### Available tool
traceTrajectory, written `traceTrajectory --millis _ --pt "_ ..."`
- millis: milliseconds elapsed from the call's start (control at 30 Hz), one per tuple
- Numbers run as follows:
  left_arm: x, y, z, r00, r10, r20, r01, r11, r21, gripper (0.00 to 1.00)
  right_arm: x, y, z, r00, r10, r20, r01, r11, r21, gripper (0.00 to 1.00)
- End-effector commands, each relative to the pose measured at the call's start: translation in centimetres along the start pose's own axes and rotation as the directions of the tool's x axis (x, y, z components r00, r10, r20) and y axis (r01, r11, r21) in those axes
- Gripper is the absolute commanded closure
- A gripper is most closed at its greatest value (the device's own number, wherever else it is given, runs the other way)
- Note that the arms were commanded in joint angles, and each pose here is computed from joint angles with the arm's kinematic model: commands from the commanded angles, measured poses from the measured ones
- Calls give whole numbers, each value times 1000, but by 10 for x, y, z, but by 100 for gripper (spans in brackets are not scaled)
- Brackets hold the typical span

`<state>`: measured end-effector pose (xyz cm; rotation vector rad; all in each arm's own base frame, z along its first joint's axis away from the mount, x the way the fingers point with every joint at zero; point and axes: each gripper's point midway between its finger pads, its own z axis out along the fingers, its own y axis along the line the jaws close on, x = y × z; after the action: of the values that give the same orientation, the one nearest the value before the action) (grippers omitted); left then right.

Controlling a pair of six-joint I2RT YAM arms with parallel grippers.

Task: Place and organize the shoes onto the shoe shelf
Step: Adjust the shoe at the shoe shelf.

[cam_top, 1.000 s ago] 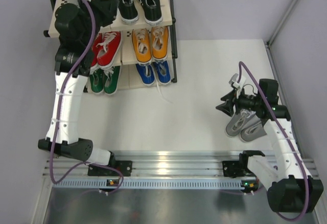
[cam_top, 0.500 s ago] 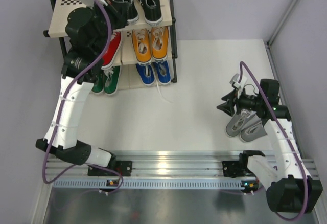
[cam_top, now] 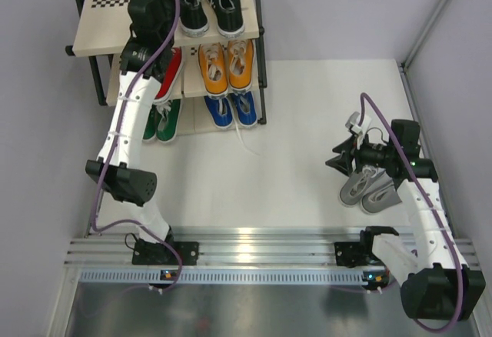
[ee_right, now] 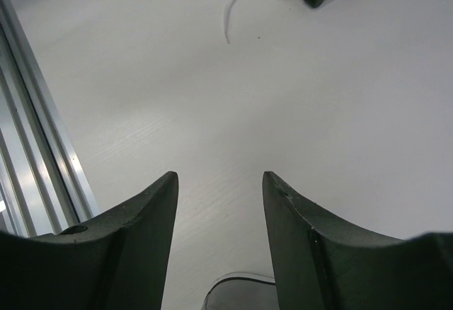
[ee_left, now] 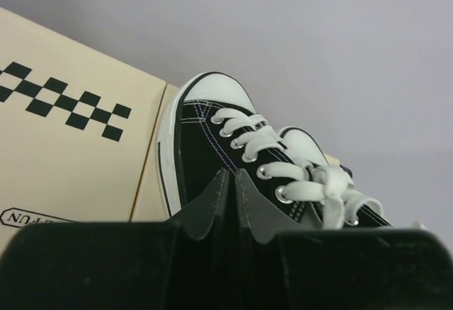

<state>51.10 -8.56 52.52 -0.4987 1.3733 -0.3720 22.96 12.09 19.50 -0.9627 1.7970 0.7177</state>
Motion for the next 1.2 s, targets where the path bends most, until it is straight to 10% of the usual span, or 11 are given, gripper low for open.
traceTrajectory --millis 0,567,1167 --pt "-44 -6 8 986 -81 147 82 997 3 87 -10 0 -2 999 -37 34 38 999 -18 49" --pt "-42 -5 17 988 -129 86 122 989 83 40 -7 -2 -1 999 -32 22 32 999 -21 50" --pt "-8 -23 -16 984 -106 -146 132 975 181 36 -9 -1 -2 999 -43 26 44 999 -16 49"
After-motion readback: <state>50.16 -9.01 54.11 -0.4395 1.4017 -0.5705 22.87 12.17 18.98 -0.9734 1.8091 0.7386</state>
